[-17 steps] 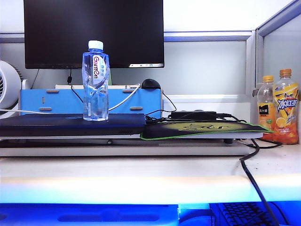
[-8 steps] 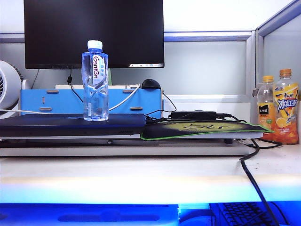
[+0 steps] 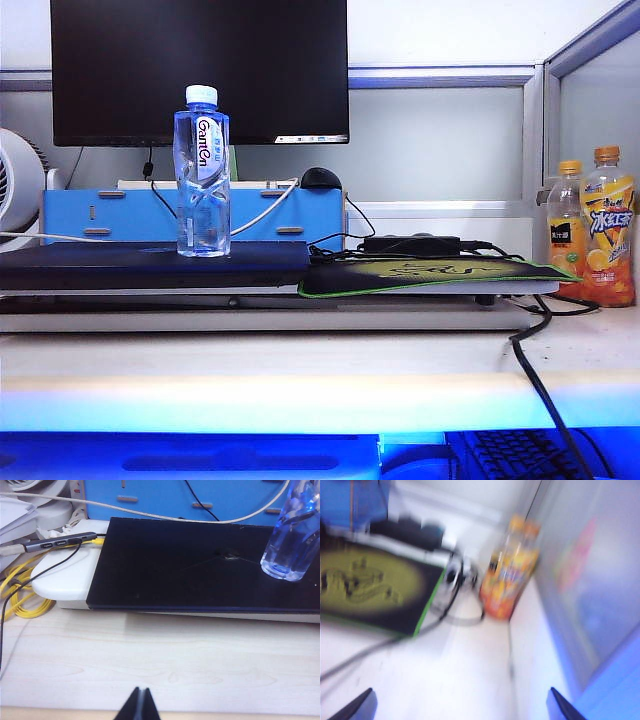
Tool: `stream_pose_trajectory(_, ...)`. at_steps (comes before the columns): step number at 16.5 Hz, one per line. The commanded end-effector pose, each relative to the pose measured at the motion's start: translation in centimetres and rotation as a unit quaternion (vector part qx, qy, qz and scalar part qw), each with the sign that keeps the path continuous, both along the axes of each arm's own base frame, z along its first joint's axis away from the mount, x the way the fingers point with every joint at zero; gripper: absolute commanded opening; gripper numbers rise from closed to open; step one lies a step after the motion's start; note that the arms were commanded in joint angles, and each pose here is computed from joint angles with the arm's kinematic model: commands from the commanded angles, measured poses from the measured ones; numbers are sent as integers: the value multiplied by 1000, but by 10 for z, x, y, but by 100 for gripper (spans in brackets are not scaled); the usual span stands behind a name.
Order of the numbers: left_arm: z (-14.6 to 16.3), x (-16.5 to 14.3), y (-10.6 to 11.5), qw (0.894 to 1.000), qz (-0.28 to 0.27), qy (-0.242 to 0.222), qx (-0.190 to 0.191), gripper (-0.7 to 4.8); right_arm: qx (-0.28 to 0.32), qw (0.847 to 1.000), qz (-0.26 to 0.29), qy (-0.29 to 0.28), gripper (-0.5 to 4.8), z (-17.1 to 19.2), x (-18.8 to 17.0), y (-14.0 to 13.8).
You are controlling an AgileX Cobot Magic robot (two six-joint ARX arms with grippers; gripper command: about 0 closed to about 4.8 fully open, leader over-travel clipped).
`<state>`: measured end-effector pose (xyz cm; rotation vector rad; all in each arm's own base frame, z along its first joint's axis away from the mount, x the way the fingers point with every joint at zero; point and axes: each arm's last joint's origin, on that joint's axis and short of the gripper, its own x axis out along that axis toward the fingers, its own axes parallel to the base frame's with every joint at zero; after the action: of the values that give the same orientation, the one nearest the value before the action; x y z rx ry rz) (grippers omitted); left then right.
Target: Pick up the mineral water bottle and place it on the laptop.
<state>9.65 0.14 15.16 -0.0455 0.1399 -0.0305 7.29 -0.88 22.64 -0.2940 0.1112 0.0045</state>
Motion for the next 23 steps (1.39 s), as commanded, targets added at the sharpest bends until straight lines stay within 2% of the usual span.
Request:
stream_pose_trajectory(1,1,0,0,1000,-2,-2,0,-2,1,1000,4,6,479,0,-1,0)
stream_pose_trajectory(4,1,0,0,1000,-2,-2,0,-2,4,999,41,-4,479,-3,1,2)
stream_pose_trajectory(6,1,0,0,1000,-2,-2,0,-2,18,999,42,-28,479,-8,7,1)
stream_pose_trajectory(7,1,0,0,1000,-2,-2,0,-2,35,998,34,-46,479,-11,10,0)
stream_pose_trajectory(8,1,0,0,1000,-2,-2,0,-2,85,994,3,-73,479,-12,12,-2)
stream_pose_trajectory(9,1,0,0,1000,-2,-2,0,-2,107,991,0,-81,479,-13,13,-2)
stream_pose_trajectory(11,1,0,0,1000,-2,-2,0,-2,140,988,3,-70,479,-20,15,-2)
stream_pose_trajectory(14,1,0,0,1000,-2,-2,0,-2,151,987,15,-55,479,-32,18,-2)
stream_pose_trajectory(19,1,0,0,1000,-2,-2,0,-2,200,974,97,-48,479,-35,18,3)
stream_pose_trajectory(23,1,0,0,1000,-2,-2,0,-2,201,974,97,-42,479,-54,23,2)
